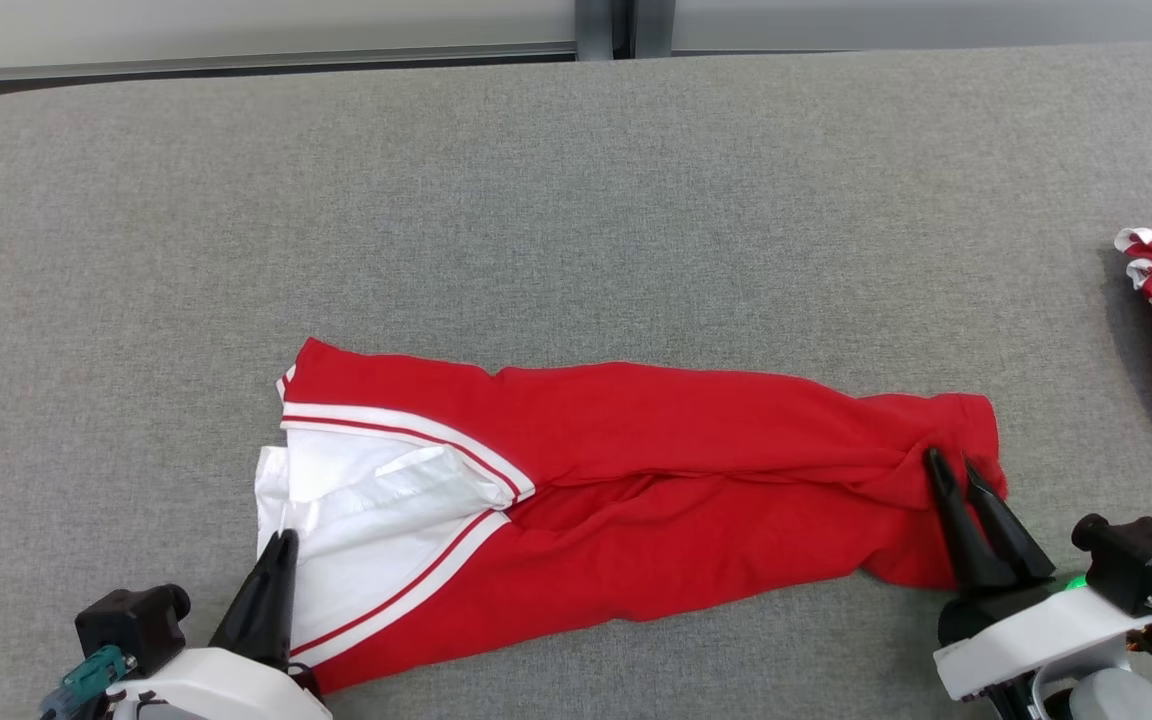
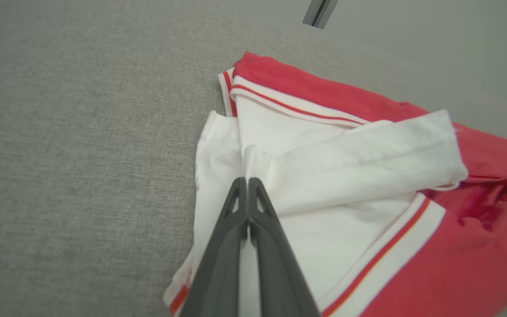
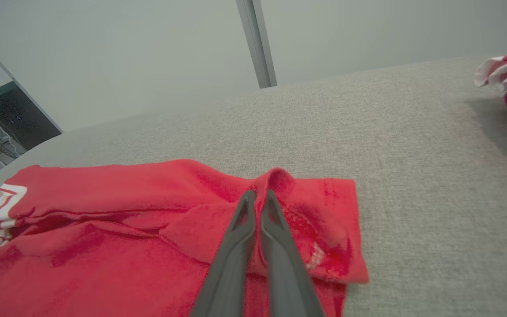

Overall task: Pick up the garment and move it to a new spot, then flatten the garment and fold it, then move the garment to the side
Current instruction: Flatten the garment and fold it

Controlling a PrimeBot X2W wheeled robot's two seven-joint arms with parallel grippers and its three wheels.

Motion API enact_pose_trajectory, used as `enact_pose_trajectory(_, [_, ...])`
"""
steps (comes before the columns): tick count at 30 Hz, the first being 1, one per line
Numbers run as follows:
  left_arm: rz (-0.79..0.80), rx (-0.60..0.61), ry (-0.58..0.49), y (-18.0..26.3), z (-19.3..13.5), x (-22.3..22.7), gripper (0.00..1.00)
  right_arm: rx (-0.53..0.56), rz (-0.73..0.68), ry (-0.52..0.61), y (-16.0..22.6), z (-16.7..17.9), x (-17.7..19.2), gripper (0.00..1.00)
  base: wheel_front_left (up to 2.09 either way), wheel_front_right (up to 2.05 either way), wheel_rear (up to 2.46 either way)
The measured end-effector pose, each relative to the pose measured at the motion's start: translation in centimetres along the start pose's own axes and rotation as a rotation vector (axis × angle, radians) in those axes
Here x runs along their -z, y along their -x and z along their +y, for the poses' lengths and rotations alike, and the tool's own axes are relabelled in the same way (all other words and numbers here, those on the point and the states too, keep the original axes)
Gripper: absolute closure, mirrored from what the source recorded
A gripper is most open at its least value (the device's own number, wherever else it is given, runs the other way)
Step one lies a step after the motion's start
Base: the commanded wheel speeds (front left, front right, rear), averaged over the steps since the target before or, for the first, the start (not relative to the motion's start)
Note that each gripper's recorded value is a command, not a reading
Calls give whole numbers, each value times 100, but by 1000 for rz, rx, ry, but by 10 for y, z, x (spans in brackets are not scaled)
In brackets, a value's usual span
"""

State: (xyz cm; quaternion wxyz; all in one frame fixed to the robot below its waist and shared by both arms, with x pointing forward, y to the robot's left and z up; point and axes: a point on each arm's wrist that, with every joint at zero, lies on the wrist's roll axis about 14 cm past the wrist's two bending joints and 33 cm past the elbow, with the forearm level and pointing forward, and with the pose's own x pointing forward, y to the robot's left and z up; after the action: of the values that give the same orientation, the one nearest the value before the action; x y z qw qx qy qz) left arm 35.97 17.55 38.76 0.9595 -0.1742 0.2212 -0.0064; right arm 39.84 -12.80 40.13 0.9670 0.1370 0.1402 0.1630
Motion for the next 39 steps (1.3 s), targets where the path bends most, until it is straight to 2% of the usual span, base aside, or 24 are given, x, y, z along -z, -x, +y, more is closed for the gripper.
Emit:
enact_pose_trajectory(2, [26, -10, 11, 4, 2, 7, 100, 2, 15, 12, 3, -1, 5, 0, 0, 0, 0])
enact_pose_trajectory(3, [52, -10, 15, 5, 2, 13, 75, 1, 23, 26, 5, -1, 7, 0, 0, 0, 0])
enact_pose_trajectory(4, [57, -7, 15, 7, 1, 15, 5, 3, 28, 40, 7, -1, 9, 0, 0, 0, 0])
enact_pose_trajectory(5, [38, -10, 18, 7, 1, 13, 0, 9, 25, 60, 9, -4, 8, 0, 0, 0, 0])
enact_pose_trajectory(10, [-97, -24, -51, 10, 1, -8, 0, 3, -28, 149, 21, 6, -6, 0, 0, 0, 0])
enact_pose_trajectory(19, [-366, -10, -150, 17, -15, -77, 0, 59, -227, 191, 38, 20, -69, 0, 0, 0, 0])
enact_pose_trajectory(23, [-468, -11, -176, 26, -22, -105, 0, 84, -261, 209, 48, 20, -86, 0, 0, 0, 0])
enact_pose_trajectory(30, [-510, -19, -208, 44, -31, -108, 0, 100, -251, 211, 62, 22, -86, 0, 0, 0, 0])
enact_pose_trajectory(39, [-496, -17, -218, 44, -30, -103, 0, 105, -230, 194, 60, 20, -80, 0, 0, 0, 0])
